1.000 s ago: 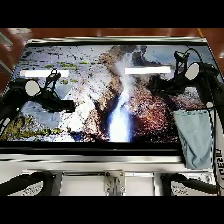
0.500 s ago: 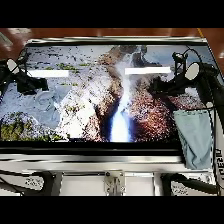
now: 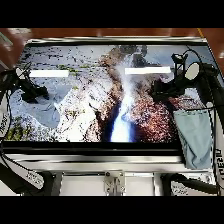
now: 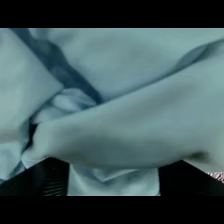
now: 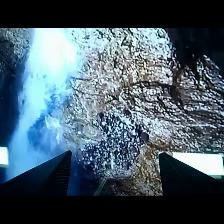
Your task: Fold the shirts.
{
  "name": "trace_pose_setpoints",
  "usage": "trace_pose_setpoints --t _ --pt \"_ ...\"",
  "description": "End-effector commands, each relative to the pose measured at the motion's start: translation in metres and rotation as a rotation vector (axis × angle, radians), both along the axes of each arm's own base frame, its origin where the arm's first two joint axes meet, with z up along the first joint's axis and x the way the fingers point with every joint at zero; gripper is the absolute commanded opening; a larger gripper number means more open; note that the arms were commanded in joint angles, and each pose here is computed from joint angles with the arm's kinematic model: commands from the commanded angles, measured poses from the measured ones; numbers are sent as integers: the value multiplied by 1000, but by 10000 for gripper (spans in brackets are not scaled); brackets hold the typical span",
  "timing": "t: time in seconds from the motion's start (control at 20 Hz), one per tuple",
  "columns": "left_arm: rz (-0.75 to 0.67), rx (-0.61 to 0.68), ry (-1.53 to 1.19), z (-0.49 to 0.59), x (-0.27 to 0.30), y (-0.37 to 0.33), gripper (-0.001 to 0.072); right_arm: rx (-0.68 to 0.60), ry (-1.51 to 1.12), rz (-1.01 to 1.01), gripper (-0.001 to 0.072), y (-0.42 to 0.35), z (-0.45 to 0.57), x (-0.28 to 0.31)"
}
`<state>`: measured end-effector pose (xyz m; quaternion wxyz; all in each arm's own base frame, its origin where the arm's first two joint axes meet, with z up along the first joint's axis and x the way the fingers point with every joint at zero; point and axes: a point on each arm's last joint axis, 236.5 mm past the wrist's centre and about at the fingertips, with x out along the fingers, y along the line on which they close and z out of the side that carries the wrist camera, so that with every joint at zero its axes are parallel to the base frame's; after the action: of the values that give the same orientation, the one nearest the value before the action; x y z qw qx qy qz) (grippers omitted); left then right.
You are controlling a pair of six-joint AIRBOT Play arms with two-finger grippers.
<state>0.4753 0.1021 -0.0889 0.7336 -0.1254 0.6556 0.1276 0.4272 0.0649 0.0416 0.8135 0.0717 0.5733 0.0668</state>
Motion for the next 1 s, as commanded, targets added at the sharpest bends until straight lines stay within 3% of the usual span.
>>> trace_pose_setpoints --t 0.0,0.2,0.45,0.7,0.95 --pt "9 -5 1 -17 5 1 44 1 22 5 672 1 -2 -5" --pt "-105 44 -151 53 31 -11 34 0 17 4 672 1 -1 -4" --pt "-347 124 -615 274 29 -100 35 1 -12 4 673 1 2 1" --pt "-581 -58 -1043 449 -89 -240 35 -11 -133 24 673 -2 59 -13" --pt "-787 -247 -1029 448 -151 -338 35 -144 -361 17 673 -34 148 -47"
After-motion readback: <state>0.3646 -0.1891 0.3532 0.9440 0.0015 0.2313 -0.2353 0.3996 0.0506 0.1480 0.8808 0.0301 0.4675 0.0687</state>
